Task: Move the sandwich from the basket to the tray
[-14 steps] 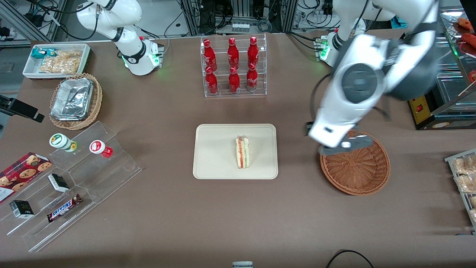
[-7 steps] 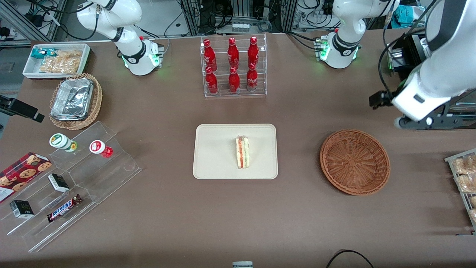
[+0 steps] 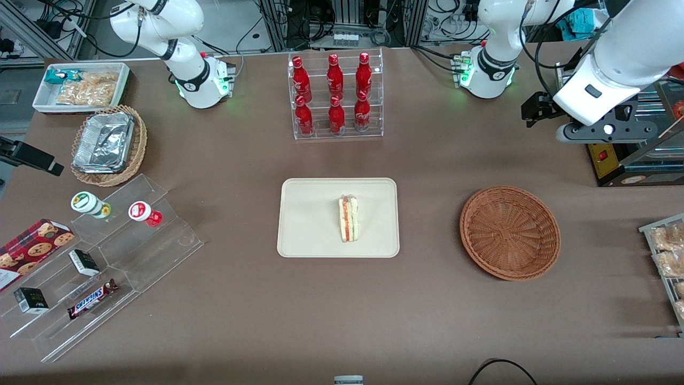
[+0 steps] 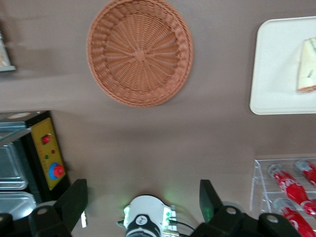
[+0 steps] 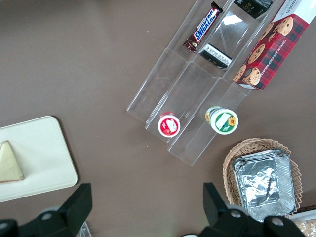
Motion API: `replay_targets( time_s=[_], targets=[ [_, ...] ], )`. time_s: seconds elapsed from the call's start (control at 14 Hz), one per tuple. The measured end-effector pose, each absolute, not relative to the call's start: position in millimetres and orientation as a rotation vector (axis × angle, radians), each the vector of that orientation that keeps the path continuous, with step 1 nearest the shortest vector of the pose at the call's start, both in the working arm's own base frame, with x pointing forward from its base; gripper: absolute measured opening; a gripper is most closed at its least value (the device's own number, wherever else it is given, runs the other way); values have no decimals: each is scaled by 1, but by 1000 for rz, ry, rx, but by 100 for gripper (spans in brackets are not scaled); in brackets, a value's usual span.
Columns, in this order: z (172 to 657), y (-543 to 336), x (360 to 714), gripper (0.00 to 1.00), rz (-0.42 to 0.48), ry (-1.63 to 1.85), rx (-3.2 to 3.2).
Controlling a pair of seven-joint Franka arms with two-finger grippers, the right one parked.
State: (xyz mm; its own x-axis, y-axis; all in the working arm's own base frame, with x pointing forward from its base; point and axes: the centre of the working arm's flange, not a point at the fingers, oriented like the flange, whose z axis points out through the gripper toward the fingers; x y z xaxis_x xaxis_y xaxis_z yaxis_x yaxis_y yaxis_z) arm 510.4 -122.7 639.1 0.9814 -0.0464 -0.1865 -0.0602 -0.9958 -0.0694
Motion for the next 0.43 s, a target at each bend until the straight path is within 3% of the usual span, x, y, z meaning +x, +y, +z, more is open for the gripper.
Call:
replay_targets(
  time_s=[0.43],
  targets=[
    [667,-113,507,100,239,53,-3071]
  ],
)
